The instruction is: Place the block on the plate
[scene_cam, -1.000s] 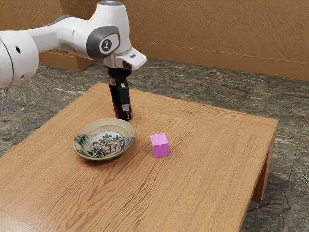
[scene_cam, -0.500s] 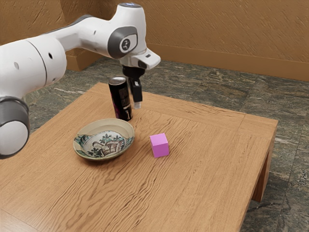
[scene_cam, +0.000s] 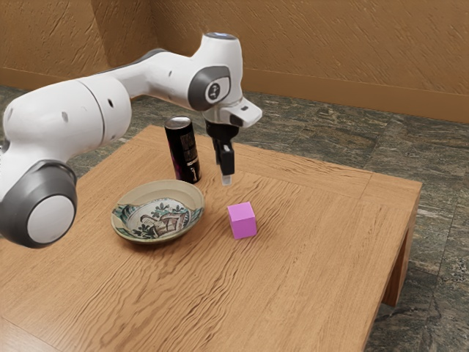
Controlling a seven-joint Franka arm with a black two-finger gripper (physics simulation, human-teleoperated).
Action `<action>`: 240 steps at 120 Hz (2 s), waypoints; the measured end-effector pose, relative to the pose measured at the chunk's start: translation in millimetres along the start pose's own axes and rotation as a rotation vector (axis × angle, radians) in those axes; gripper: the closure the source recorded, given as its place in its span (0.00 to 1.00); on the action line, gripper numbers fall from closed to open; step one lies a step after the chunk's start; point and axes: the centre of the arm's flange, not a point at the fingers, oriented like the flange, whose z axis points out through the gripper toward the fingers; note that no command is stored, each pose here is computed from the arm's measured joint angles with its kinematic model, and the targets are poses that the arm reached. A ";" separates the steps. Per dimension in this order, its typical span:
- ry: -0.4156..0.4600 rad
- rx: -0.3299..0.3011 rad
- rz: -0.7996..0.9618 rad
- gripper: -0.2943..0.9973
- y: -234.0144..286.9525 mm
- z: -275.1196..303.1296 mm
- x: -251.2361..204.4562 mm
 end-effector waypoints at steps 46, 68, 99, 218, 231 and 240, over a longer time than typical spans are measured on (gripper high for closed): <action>0.011 -0.034 0.001 0.23 9.6 60.3 17.5; 0.024 -0.019 -0.009 0.23 8.8 69.1 21.2; 0.017 -0.020 -0.026 0.23 7.0 88.0 23.8; -0.004 -0.047 -0.072 0.23 -6.1 151.5 27.6; -0.006 -0.047 -0.074 0.23 -6.2 157.0 28.5; -0.008 -0.047 -0.074 0.23 -6.1 162.2 30.4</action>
